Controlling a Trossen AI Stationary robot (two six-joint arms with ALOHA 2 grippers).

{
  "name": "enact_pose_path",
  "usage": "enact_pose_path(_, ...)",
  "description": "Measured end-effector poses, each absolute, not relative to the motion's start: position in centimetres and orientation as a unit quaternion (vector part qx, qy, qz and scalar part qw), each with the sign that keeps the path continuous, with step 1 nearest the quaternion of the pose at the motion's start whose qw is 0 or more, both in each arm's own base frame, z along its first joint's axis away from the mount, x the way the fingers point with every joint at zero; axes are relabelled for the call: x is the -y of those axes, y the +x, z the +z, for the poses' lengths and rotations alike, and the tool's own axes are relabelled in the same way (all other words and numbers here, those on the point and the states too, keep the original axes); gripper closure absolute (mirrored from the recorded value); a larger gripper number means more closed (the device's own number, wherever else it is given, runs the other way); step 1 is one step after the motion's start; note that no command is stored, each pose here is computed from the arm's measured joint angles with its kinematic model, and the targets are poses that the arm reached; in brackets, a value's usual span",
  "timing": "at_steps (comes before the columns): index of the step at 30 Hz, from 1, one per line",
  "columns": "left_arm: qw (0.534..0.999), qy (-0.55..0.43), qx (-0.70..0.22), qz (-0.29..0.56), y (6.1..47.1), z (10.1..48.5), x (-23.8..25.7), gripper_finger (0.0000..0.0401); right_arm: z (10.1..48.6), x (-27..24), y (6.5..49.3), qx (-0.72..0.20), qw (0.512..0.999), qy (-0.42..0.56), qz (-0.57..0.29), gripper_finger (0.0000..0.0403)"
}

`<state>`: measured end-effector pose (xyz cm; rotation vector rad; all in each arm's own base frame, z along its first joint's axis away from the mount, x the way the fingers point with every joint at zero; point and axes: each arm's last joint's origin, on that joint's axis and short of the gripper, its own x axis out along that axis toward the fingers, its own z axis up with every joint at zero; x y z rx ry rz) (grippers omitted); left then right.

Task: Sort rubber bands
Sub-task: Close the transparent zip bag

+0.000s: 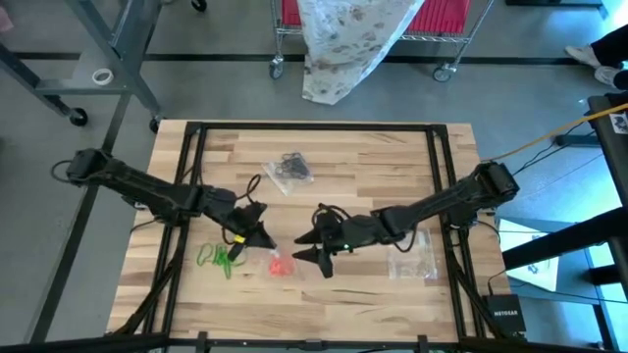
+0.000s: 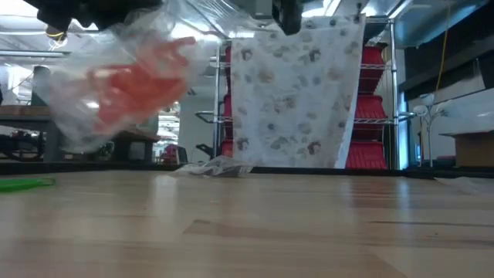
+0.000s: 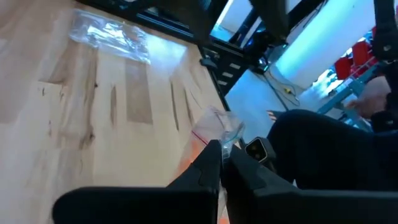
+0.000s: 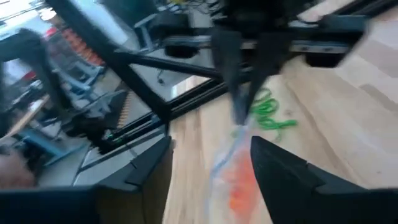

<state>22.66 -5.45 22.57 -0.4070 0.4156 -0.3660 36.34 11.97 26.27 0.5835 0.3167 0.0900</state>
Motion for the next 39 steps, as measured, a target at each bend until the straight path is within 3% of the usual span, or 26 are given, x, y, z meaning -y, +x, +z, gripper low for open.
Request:
enact_pose_path(9,0.943,-0.209,-0.213,-0.15,22.7,22.3,5.5,0.0401,25.7,-11.6,36.4,-0.156,0.953,0.26,-0.008,0.0106)
enact_pose_path(14,0.944,-0.208,-0.216,-0.136,22.7,22.2,5.1,0.0401,24.1,-11.8,37.6,-0.173,0.953,0.249,-0.025,0.0099)
enact_pose_path(21,0.944,-0.209,-0.22,-0.132,22.7,22.1,4.9,0.0401,24.0,-12.2,40.4,-0.19,0.962,0.195,-0.02,0.0145)
enact_pose_path(28,0.942,-0.21,-0.223,-0.134,22.7,22.0,5.1,0.0401,22.6,-11.2,41.4,-0.262,0.947,0.182,-0.043,0.0201)
enact_pose_path(39,0.941,-0.202,-0.233,-0.139,22.5,21.8,5.3,0.0401,22.5,-10.0,41.5,-0.287,0.937,0.196,-0.01,0.0336)
